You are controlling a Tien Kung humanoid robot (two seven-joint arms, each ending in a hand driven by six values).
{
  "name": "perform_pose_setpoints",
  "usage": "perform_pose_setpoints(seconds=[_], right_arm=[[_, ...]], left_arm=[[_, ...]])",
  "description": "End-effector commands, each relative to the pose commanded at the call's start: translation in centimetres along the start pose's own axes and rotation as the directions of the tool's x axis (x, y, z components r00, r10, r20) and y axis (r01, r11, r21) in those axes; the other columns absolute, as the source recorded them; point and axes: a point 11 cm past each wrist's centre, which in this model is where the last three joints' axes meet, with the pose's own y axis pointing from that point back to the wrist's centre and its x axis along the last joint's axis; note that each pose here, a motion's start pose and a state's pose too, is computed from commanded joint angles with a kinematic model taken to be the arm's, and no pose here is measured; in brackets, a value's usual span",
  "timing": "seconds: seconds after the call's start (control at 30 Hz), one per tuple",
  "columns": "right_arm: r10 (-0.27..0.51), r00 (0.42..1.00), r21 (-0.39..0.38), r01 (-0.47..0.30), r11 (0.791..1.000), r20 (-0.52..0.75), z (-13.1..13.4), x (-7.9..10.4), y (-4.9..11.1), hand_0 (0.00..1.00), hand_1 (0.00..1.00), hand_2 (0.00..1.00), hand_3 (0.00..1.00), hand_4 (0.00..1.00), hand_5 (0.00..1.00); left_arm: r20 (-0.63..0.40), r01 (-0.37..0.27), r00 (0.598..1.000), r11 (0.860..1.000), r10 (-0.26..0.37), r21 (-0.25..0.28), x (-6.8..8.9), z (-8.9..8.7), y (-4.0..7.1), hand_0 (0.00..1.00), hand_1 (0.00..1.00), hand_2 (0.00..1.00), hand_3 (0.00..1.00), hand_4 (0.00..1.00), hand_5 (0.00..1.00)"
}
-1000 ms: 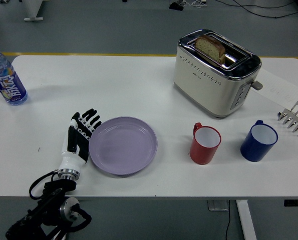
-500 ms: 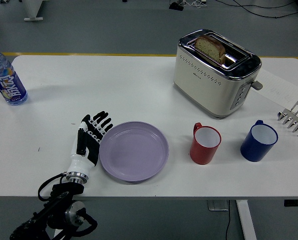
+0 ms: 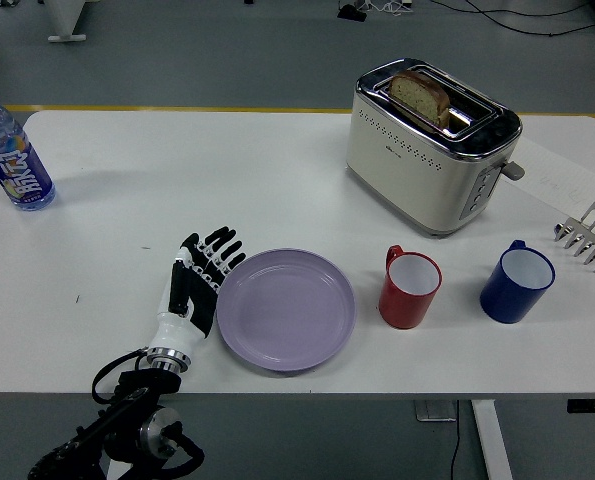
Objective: Push plate across desktop
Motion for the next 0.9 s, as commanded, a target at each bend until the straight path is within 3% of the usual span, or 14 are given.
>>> perform_pose_setpoints(seconds=[0.3,0.53,0.67,0.9], right_arm=[[0.004,1.000,0.007,-0.004,1.000,0.004,-0.3,0.2,0.1,0.560,0.549,0.677,0.594,0.299,0.300],[0.004,1.000,0.007,-0.004,1.000,0.002,-0.4,0.2,0.1,0.560,0.549,0.677,0.594,0.299,0.299],[0.004,1.000,0.007,-0.004,1.000,0.003,-0.4,0.2,0.1,0.560,0.547,0.677,0.594,0.299,0.298],[0.006,1.000,0.011,-0.006,1.000,0.006,-0.5,0.4,0.2,0.561,0.548,0.677,0.594,0.299,0.298]], left_arm=[[-0.009,0.005,1.000,1.000,-0.005,-0.012,-0.2,0.7,-0.9,0.753,0.783,0.804,0.681,0.454,0.998],[-0.011,0.008,1.000,1.000,-0.008,-0.017,-0.2,0.8,-1.0,0.754,0.782,0.805,0.680,0.453,0.998],[0.002,-0.004,1.000,0.999,0.004,-0.046,0.0,1.8,-1.2,0.753,0.781,0.805,0.681,0.453,0.998],[0.127,-0.007,0.992,0.997,0.017,-0.080,0.8,4.9,-2.3,0.737,0.755,0.776,0.665,0.457,0.998]])
